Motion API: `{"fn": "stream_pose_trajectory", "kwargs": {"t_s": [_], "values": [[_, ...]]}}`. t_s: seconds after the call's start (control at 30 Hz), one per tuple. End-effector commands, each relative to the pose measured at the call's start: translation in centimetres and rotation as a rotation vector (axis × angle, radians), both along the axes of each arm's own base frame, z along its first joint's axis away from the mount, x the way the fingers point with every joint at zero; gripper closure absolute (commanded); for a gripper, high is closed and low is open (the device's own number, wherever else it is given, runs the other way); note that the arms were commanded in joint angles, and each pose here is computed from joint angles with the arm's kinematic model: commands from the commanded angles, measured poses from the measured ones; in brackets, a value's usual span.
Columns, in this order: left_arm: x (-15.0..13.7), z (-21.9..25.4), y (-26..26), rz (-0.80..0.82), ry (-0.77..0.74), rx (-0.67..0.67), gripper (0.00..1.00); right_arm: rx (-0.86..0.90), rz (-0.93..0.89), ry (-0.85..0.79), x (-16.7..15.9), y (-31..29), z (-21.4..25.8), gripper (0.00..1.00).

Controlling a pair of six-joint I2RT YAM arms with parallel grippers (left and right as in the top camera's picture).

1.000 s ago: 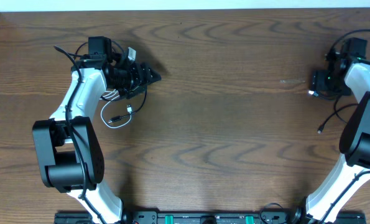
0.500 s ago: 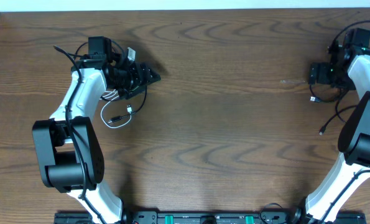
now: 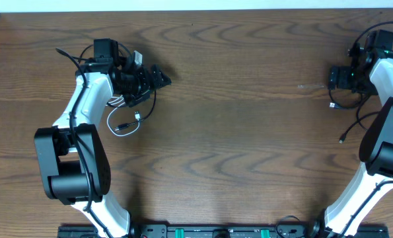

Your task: Untangle cables

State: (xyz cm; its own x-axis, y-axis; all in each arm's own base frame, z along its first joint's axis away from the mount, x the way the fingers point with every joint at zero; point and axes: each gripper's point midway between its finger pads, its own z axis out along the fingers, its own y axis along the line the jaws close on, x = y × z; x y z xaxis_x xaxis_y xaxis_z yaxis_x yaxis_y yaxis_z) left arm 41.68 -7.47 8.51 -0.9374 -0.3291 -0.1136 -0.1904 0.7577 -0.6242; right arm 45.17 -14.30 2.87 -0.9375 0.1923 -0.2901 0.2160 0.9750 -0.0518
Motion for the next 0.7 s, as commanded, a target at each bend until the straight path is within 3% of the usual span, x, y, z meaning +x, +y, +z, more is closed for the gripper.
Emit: {"fn": "stream_pose_trajectory", "kwargs": {"t_s": [0.0,0.67], "values": [[0.41,0.77,0.07,-0.003,-0.034,0.01,0.02,-0.02,-0.008,-0.034,0.53,-0.23,1.58,0.01],[0.89,0.96,0.09,-0.004,-0.058,0.01,0.02,-0.02,-0.008,-0.034,0.53,-0.23,1.58,0.01]]}}
